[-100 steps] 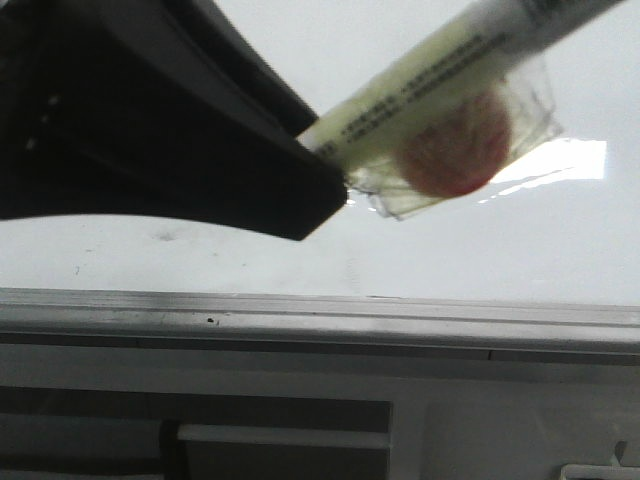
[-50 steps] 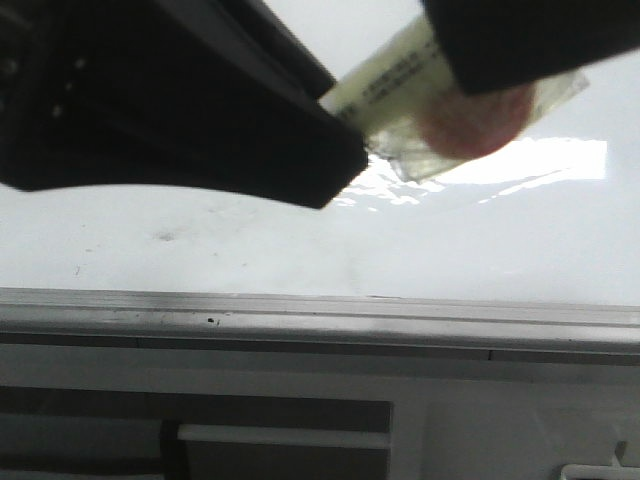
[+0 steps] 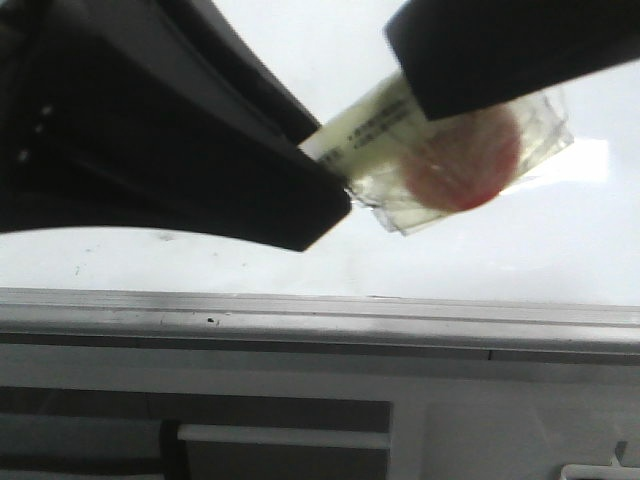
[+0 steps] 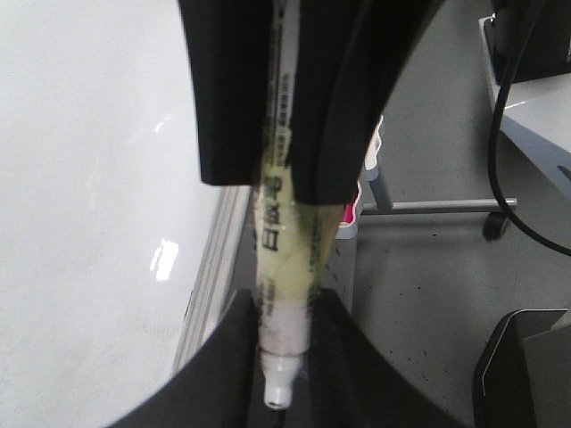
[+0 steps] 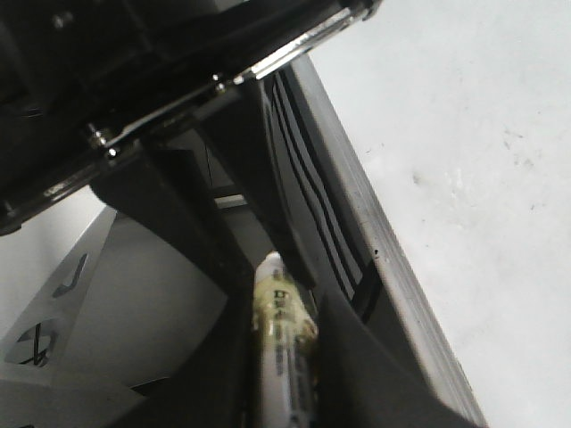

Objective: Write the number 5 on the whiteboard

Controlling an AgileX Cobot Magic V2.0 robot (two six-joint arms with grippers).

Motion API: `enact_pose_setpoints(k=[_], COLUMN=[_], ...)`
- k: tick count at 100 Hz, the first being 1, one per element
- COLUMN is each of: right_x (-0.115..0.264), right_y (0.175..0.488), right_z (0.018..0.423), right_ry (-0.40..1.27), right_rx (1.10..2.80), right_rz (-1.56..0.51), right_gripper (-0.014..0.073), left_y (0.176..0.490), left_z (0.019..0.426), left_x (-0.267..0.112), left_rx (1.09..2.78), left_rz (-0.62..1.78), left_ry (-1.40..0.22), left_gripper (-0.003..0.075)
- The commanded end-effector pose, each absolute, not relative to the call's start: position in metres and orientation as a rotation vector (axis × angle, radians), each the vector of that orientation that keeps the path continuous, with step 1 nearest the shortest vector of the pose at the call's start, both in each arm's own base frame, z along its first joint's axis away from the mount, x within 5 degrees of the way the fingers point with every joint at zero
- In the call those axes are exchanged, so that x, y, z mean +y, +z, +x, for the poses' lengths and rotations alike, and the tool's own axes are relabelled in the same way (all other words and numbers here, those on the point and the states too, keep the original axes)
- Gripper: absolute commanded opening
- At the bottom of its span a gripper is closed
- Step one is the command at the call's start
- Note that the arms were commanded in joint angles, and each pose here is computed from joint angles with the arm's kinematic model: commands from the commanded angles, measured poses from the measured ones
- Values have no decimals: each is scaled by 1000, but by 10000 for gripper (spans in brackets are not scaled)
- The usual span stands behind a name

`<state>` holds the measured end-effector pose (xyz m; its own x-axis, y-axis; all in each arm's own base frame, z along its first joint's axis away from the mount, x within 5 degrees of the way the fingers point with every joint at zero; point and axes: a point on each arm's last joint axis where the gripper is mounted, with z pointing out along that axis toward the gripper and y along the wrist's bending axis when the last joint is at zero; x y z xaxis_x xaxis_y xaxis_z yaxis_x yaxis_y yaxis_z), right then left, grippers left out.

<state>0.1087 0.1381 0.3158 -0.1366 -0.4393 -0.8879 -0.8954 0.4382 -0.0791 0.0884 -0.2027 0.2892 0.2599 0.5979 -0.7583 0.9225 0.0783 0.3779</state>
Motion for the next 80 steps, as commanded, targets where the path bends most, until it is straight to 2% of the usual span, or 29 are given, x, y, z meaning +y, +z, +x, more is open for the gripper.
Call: enact_pose_setpoints(k=[1, 8, 9, 10, 14, 19, 23, 31, 40, 60, 80], right_x=[141, 141, 141, 140, 140, 140, 140, 139, 138, 132, 119], right_y=[330, 331, 330, 330, 330, 330, 329, 330, 336, 344, 347], right_z=[109, 110, 110, 110, 110, 110, 111, 112, 117, 129, 143], right_ry=[667, 658, 656, 652, 642, 629, 617, 594, 555, 416, 284], right_rx=[1721, 1715, 1714, 1713, 1710, 1707, 1704, 1688, 1645, 1546, 1533], right_rz=[-1085, -1078, -1079, -1081, -1088, -1100, -1108, -1098, -1045, -965, -906], right_gripper=[-62, -62, -62, -62, -62, -62, -62, -62, -62, -62, -62], left_y=[314, 314, 314, 314, 315, 318, 321, 330, 342, 360, 346], left_z=[93, 93, 93, 93, 92, 91, 90, 86, 80, 73, 68], left_x=[-206, -206, -206, -206, -206, -204, -202, -195, -184, -135, -88], left_rx=[1356, 1385, 1389, 1389, 1399, 1404, 1406, 1399, 1374, 1369, 1394], left_rz=[1464, 1440, 1437, 1437, 1422, 1397, 1373, 1328, 1273, 962, 689], left_ry=[-470, -498, -502, -501, -519, -539, -559, -596, -635, -727, -724], left_gripper=[76, 232, 286, 286, 400, 480, 511, 511, 477, 286, 24])
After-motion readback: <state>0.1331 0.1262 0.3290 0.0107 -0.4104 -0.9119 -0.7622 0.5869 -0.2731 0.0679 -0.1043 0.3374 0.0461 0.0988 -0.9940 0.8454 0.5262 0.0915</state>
